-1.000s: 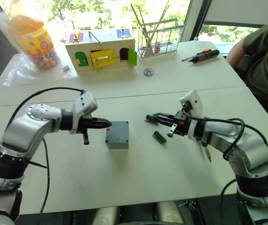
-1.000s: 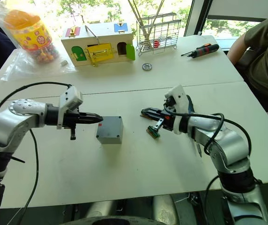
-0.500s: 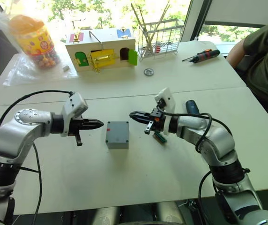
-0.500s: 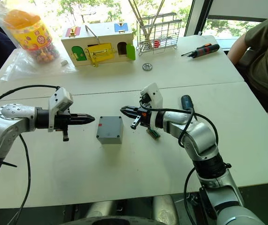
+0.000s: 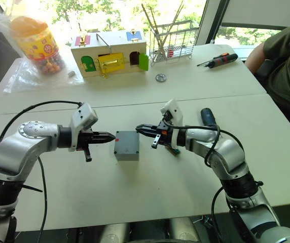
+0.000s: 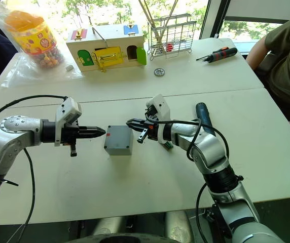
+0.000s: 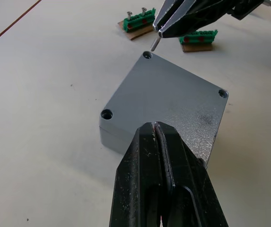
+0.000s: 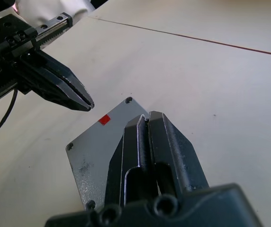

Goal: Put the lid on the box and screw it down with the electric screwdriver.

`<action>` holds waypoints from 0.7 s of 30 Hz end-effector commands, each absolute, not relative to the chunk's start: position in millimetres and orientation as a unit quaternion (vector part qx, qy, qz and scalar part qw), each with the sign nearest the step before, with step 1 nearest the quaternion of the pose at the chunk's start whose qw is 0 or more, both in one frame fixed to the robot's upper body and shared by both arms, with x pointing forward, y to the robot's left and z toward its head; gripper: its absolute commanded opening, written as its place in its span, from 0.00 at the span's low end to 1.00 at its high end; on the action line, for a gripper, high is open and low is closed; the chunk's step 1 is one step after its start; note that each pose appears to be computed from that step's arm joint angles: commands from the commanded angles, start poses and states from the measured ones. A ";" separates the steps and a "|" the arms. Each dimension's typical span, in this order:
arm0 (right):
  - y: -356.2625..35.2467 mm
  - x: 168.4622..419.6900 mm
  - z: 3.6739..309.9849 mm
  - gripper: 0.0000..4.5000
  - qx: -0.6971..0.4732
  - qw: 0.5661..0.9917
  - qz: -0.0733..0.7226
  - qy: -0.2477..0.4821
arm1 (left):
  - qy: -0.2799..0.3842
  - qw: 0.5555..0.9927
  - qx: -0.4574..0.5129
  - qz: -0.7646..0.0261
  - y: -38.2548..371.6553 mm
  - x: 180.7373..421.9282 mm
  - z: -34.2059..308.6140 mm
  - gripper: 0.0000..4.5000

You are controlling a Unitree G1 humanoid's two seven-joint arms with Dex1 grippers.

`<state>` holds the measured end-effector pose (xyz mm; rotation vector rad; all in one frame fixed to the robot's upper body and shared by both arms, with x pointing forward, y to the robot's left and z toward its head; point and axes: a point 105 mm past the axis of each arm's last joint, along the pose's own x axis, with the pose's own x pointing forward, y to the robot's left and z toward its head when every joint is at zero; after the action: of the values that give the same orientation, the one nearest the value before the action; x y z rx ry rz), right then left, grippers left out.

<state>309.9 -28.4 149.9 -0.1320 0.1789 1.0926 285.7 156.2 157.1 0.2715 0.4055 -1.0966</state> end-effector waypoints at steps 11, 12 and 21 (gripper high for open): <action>-26.9 309.4 152.7 0.01 -0.066 0.847 0.523 0.071 | 0.176 0.826 0.138 -0.517 153.5 285.3 162.5 0.00; -26.7 309.0 152.3 0.01 -0.065 0.846 0.524 0.073 | 0.177 0.826 0.138 -0.517 153.5 285.3 162.1 0.00; -25.3 310.9 142.0 0.01 -0.067 0.847 0.520 0.085 | 0.176 0.827 0.140 -0.515 153.8 287.4 161.3 0.00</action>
<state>312.5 -29.8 137.4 -0.1417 0.2104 1.0820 286.8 155.0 155.6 0.2709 0.4016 -1.0928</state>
